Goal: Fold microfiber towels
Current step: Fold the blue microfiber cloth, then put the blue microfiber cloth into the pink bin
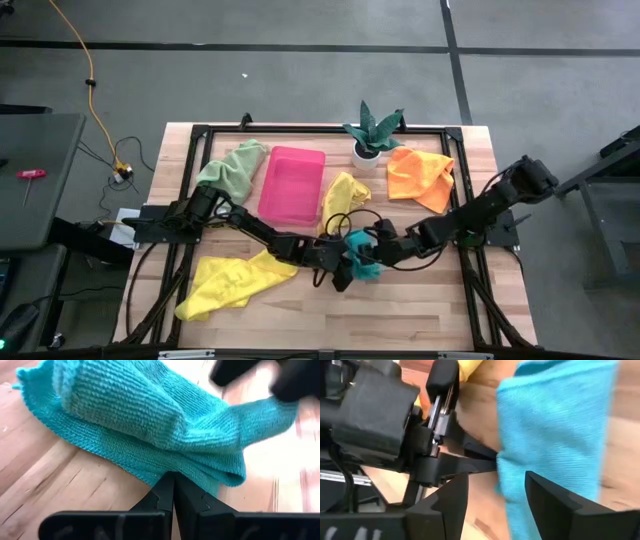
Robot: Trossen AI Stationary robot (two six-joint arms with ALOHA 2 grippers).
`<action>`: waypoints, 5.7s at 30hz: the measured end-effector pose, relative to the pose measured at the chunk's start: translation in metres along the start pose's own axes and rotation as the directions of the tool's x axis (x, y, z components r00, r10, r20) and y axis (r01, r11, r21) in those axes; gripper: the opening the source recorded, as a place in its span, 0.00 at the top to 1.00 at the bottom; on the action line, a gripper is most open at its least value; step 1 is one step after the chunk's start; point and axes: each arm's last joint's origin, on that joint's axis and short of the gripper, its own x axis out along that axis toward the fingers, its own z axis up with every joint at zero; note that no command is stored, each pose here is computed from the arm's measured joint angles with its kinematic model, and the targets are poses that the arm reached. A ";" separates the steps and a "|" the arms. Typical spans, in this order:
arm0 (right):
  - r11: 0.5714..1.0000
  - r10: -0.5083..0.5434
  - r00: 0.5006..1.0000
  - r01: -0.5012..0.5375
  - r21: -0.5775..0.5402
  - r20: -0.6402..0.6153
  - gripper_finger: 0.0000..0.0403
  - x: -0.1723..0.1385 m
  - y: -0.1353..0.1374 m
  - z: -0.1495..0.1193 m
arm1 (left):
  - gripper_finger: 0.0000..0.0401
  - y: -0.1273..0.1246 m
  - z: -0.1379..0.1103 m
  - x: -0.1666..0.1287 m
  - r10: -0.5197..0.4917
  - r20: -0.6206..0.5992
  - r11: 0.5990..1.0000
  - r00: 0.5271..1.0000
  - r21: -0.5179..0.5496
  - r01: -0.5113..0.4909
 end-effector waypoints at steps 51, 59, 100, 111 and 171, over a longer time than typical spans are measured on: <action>0.897 0.005 0.992 -0.061 -0.439 -0.128 1.00 0.023 -0.014 -0.061 | 1.00 0.044 0.074 -0.018 0.015 -0.008 0.998 1.000 0.065 -0.014; 0.833 0.080 0.996 -0.092 -0.546 -0.045 1.00 -0.036 -0.002 -0.049 | 1.00 0.033 0.097 -0.050 -0.011 0.027 0.988 1.000 0.155 0.006; 0.861 0.284 0.925 -0.130 -0.491 0.253 1.00 -0.164 -0.025 0.005 | 0.37 -0.016 0.048 -0.013 0.130 -0.194 -0.131 0.972 0.969 0.210; 0.883 0.284 0.913 -0.129 -0.452 0.292 1.00 -0.162 -0.024 0.005 | 0.38 0.003 0.050 0.009 0.137 -0.188 -0.203 0.973 0.956 0.213; 0.879 0.308 0.901 -0.147 -0.453 0.306 1.00 -0.163 -0.022 0.005 | 1.00 0.169 0.196 -0.198 0.600 -0.282 0.704 0.749 0.630 -0.327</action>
